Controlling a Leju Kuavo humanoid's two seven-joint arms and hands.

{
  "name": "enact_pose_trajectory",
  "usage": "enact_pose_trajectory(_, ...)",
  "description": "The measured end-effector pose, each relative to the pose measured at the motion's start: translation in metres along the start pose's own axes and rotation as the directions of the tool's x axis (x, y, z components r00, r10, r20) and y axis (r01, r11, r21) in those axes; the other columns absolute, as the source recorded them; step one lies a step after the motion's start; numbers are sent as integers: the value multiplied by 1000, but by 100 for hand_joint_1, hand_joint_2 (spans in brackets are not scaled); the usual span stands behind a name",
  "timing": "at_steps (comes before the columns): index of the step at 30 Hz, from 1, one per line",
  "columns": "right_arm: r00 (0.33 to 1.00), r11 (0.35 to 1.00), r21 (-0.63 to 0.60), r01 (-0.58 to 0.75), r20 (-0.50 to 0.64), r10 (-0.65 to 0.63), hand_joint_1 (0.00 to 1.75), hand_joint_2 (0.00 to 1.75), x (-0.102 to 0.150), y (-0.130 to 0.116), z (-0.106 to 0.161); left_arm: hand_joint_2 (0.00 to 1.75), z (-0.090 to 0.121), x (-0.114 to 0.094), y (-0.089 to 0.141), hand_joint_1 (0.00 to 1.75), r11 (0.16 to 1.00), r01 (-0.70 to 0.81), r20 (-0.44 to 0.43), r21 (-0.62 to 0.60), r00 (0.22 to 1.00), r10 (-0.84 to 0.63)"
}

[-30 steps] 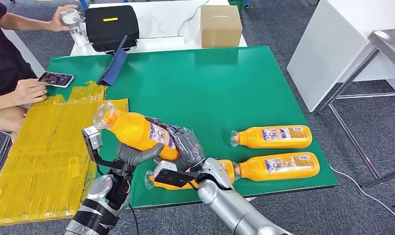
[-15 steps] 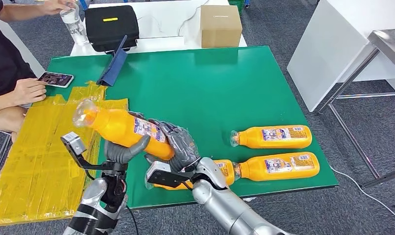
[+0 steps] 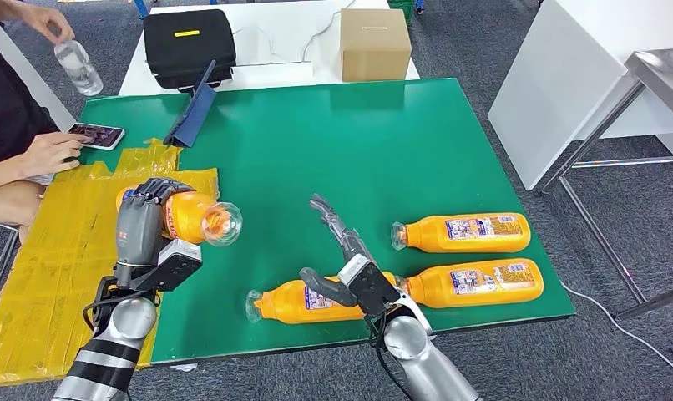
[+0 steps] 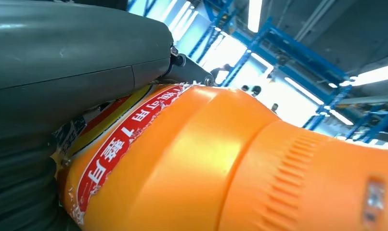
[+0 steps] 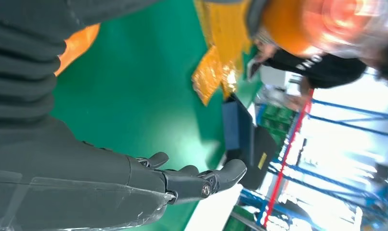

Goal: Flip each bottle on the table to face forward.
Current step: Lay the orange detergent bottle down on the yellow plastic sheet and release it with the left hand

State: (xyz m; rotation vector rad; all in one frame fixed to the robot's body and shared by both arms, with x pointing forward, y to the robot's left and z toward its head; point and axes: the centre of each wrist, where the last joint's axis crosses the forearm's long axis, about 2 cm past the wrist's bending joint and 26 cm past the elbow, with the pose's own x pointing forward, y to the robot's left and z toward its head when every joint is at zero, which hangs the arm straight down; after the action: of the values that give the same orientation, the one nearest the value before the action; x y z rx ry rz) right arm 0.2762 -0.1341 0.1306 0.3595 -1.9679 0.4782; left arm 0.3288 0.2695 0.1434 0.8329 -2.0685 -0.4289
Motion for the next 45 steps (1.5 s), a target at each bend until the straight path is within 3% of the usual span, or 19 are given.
enact_pose_trajectory(6, 999, 1000, -20, -2, 35, 3, 0, 0, 9, -8, 4, 175, 1, -11, 4, 175, 999, 35, -13, -21, 999, -35)
enact_pose_trajectory(10, 999, 1000, -17, 20, 46, -19, 0, 175, 11, -10, 5, 175, 1, -15, 5, 175, 994, 96, -17, -52, 995, -97)
enact_pose_trajectory(15, 994, 996, -2, 85, 71, -85, 0, 175, 16, -19, 10, 175, 3, -41, 8, 175, 862, 433, 25, -264, 896, -443)
enact_pose_trajectory(19, 992, 996, -5, 84, 93, -84, 0, 175, 22, -26, 13, 175, 13, -68, 5, 175, 708, 561, 33, -429, 793, -608)
enact_pose_trajectory(25, 991, 997, -14, 82, 111, -80, 0, 175, 27, -30, 14, 175, 19, -85, 1, 175, 647, 569, 24, -508, 760, -650)
enact_pose_trajectory(36, 990, 997, -19, 80, 114, -78, 0, 175, 29, -32, 15, 175, 14, -90, 0, 175, 629, 571, 25, -527, 750, -661)
enact_pose_trajectory(45, 983, 990, 7, 144, 118, -143, 0, 175, 30, -30, 16, 175, 13, -96, -4, 175, 606, 551, -28, -573, 726, -687)
